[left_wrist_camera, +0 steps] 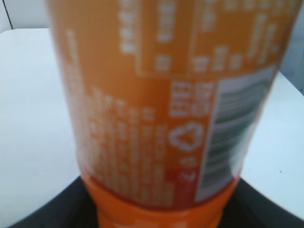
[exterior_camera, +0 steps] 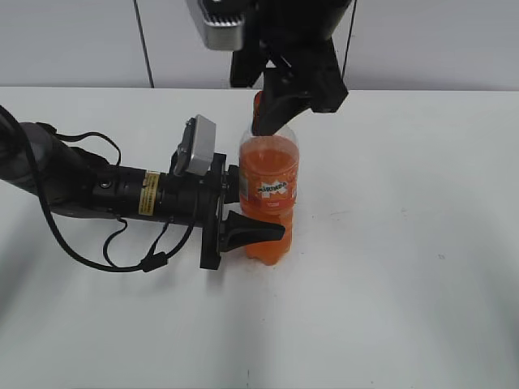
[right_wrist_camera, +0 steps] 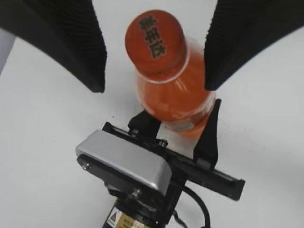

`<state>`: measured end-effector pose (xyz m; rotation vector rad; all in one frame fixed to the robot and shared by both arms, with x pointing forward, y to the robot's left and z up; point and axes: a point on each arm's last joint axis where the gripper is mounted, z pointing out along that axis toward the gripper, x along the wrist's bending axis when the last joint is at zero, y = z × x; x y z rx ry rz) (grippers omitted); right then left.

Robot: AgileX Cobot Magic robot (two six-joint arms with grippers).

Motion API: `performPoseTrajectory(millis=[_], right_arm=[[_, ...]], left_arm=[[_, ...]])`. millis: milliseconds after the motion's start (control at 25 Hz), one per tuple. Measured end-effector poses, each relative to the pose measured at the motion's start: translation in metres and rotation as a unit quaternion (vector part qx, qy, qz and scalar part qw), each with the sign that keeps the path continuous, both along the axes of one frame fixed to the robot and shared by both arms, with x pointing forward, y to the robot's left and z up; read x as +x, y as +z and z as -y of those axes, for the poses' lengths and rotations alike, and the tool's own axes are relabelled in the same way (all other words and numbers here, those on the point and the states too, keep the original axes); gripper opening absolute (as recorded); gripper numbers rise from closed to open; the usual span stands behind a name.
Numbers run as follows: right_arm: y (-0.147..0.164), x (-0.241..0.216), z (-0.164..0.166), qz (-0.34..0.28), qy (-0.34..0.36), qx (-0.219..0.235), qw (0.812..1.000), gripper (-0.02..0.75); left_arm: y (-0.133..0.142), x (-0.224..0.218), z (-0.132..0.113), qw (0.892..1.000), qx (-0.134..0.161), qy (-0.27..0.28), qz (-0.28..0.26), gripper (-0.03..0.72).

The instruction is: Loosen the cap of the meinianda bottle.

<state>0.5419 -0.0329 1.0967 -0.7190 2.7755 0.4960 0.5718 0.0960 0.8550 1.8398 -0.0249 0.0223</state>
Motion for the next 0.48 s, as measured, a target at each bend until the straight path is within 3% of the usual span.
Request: performPoseTrajectory(millis=[280, 480], right_arm=[[0.013, -0.008, -0.001, -0.085, -0.159, 0.059, 0.982, 0.492], [0.014, -0.01, -0.003, -0.158, -0.292, 0.085, 0.939, 0.492]], left_arm=[[0.0, 0.0, 0.0, 1.0, 0.0, -0.001, 0.0, 0.395], [0.0, 0.0, 0.0, 1.0, 0.0, -0.002, 0.0, 0.395]])
